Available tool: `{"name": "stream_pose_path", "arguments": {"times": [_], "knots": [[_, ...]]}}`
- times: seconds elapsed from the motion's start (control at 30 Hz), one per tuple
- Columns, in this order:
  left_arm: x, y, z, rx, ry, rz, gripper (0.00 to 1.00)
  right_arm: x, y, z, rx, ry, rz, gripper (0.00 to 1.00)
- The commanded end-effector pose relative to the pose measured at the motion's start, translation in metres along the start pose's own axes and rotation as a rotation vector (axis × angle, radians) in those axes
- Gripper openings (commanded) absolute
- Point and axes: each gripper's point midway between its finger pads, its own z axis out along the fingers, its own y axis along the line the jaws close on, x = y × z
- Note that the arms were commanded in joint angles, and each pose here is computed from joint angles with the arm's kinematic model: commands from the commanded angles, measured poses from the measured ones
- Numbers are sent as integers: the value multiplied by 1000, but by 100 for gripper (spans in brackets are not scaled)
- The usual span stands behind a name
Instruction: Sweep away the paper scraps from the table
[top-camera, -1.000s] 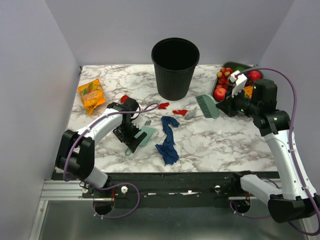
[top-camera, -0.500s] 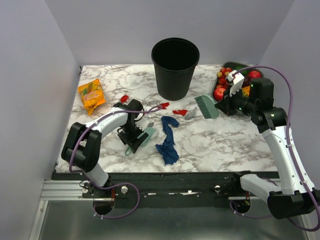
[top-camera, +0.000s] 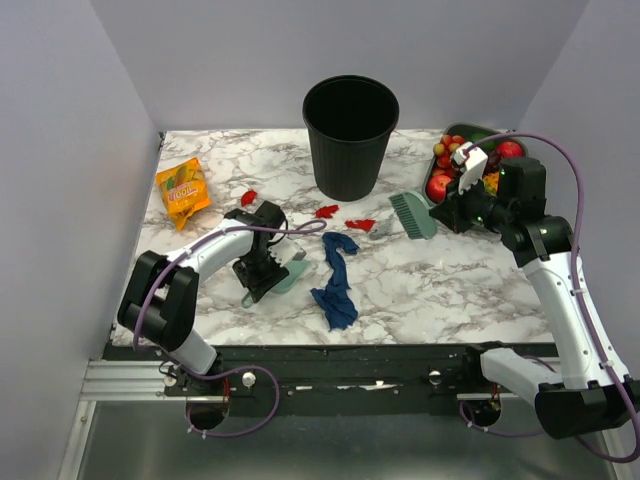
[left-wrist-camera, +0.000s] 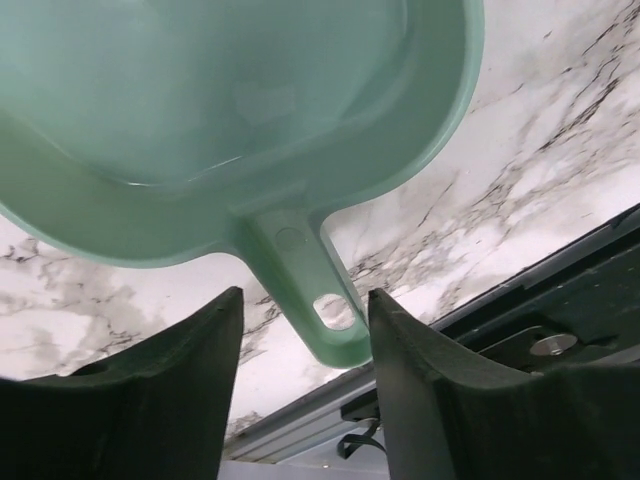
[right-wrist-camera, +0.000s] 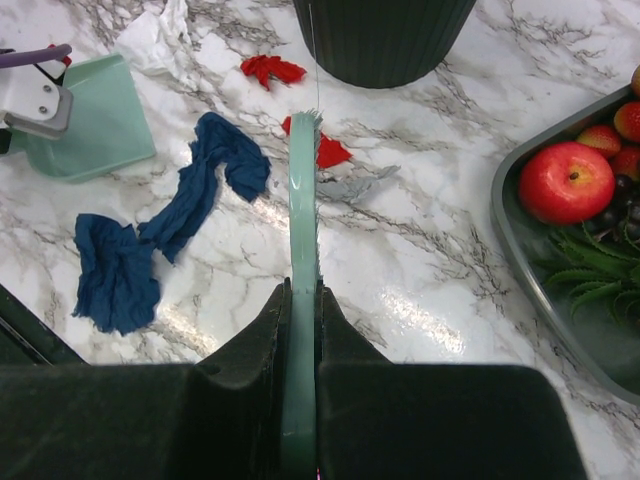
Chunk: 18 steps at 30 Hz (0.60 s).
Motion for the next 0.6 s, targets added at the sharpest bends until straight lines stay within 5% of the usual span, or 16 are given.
{"name": "stream_pose_path", "arguments": {"times": [0.0, 0.57], "knots": [[1, 18, -5, -86, -17, 73, 59, -8, -4, -2, 20, -38, -23, 1], [12, 5, 6, -37, -30, 64, 40, -8, -4, 1, 7, -31, -20, 1]]}}
